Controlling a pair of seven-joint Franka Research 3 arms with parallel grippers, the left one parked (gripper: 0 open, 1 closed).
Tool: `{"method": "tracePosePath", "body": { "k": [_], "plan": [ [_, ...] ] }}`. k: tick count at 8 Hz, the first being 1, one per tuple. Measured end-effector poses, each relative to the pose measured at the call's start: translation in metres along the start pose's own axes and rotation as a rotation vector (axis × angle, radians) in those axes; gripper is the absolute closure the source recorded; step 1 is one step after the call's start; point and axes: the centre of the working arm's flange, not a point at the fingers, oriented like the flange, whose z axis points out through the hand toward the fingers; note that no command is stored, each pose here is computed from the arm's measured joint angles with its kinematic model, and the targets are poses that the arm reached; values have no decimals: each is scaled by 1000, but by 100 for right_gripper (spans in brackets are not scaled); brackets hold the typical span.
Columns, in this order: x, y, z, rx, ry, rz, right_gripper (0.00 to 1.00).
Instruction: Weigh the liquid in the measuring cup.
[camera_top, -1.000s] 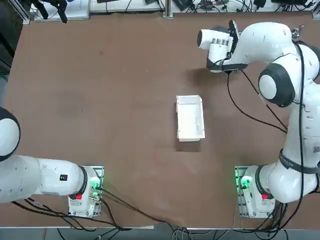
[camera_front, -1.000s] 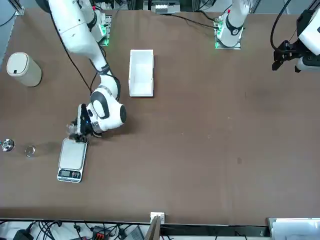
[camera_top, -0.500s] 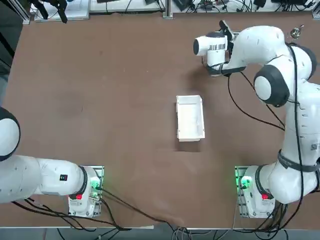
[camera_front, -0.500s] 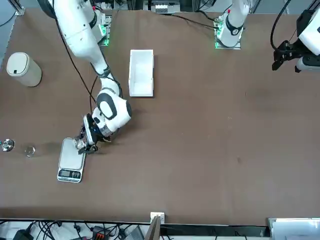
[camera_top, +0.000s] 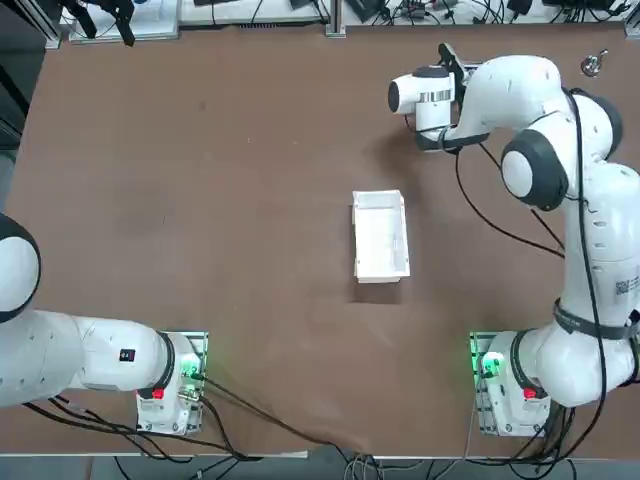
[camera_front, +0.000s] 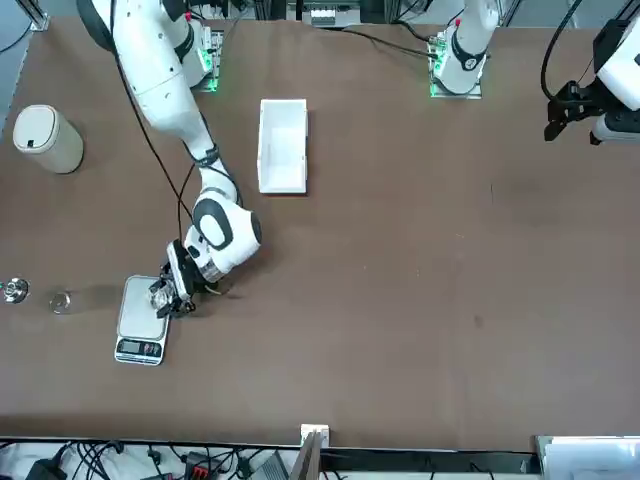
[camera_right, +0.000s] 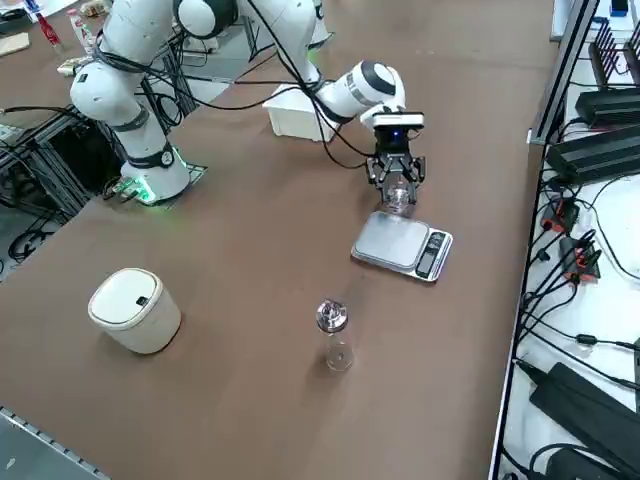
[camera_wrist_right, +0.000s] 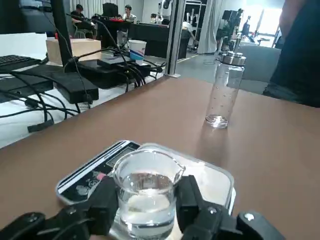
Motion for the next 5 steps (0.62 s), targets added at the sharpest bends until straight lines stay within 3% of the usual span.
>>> {"method": "tracePosePath", "body": {
  "k": [5],
  "plan": [
    [4, -10, 62, -19, 31, 20, 38]
  ]
}}
